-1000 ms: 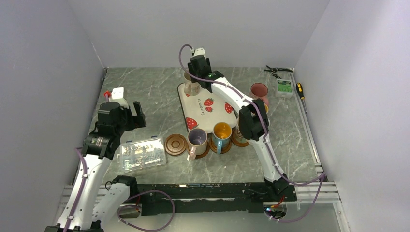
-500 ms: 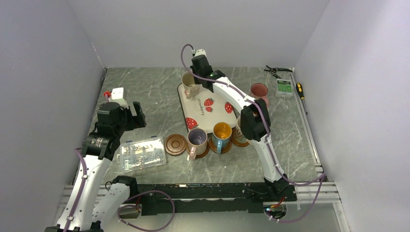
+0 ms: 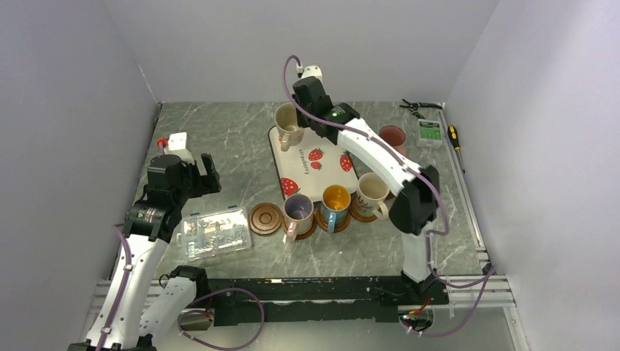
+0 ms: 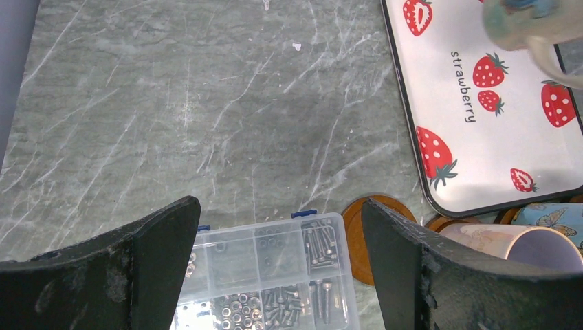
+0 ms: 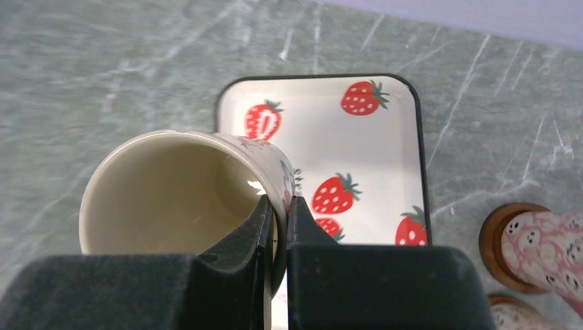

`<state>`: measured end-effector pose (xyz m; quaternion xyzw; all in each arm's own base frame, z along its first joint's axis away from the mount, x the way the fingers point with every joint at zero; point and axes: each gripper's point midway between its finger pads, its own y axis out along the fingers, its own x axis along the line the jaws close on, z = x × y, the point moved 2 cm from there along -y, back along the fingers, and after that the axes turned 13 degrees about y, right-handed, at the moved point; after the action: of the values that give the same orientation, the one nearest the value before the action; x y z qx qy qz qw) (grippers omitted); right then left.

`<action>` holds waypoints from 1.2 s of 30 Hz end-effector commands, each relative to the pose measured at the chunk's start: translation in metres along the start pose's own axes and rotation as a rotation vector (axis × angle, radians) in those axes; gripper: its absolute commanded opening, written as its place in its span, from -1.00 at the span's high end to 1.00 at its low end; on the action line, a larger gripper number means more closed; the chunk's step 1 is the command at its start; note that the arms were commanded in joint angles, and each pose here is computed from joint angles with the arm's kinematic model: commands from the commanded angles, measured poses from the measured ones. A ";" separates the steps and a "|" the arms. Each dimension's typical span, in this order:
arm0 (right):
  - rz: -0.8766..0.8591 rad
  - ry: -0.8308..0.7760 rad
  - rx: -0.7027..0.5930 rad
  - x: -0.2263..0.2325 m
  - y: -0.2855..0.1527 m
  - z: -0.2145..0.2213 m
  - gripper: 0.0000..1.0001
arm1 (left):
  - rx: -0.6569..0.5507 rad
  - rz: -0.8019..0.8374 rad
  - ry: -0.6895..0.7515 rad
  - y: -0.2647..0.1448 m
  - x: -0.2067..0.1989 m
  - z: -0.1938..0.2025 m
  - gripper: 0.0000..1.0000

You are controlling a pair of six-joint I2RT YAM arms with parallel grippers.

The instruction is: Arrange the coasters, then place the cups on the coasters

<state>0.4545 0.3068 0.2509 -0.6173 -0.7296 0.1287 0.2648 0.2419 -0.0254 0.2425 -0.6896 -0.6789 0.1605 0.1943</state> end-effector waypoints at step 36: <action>-0.008 0.212 0.081 0.105 -0.180 0.123 1.00 | -0.123 -0.092 -0.047 -0.020 0.016 -0.020 -0.88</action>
<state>0.2157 0.3765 0.2400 -0.6029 -0.7038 0.1707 0.3347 0.2305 -0.0115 0.2625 -0.6677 -0.7151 0.1316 0.1596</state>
